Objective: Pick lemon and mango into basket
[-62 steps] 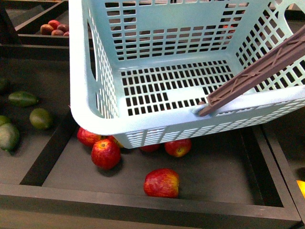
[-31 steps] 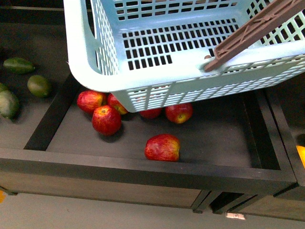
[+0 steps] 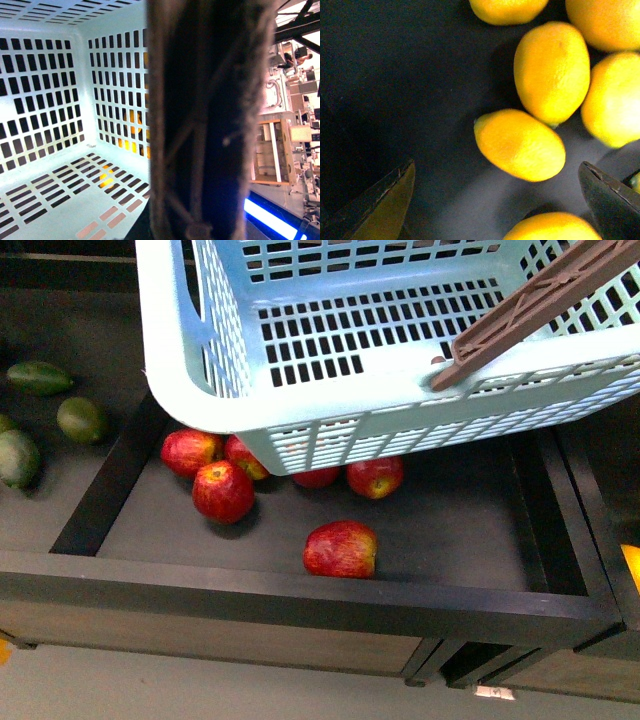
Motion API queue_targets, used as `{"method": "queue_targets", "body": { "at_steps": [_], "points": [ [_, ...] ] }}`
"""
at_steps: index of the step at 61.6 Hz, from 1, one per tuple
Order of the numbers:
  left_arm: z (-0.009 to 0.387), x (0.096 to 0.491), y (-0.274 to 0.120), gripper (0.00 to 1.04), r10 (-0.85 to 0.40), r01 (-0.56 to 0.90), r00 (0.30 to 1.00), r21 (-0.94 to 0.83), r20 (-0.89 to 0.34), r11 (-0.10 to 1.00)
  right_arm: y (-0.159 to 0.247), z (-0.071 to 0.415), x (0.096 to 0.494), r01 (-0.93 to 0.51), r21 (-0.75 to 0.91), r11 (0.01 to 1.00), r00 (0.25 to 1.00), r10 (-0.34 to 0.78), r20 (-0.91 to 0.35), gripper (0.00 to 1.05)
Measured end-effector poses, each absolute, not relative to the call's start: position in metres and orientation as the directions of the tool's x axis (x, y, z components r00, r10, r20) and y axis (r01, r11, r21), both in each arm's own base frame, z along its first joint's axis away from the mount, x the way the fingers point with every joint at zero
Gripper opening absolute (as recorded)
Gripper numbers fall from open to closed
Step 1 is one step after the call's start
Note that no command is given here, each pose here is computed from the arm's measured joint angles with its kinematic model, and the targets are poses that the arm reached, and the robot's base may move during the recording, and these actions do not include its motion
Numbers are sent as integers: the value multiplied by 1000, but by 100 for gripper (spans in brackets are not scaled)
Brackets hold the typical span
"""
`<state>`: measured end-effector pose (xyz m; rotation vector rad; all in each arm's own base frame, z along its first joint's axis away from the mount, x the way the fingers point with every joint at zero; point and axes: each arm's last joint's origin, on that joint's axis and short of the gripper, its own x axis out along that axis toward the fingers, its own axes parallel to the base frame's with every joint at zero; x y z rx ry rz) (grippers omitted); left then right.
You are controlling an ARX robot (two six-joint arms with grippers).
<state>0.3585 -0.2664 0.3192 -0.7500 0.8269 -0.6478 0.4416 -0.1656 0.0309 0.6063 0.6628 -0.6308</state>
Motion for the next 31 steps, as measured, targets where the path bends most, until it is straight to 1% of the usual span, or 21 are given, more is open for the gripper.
{"method": "queue_targets", "body": {
  "at_steps": [6, 13, 24, 31],
  "points": [
    [319, 358, -266, 4, -752, 213, 521, -792, -404, 573, -158, 24, 441, 745, 331, 580, 586, -331, -740, 96],
    [319, 359, -266, 4, -751, 213, 522, -791, -405, 574, -153, 13, 442, 782, 342, 521, 555, -331, -763, 96],
    [319, 358, -266, 4, -752, 213, 521, -791, -404, 573, -153, 0, 448, 808, 301, 507, 519, -370, -770, 96],
    [319, 358, -266, 4, -752, 213, 520, -792, -404, 573, -157, -1, 450, 810, 284, 513, 510, -378, -772, 96]
  ]
}}
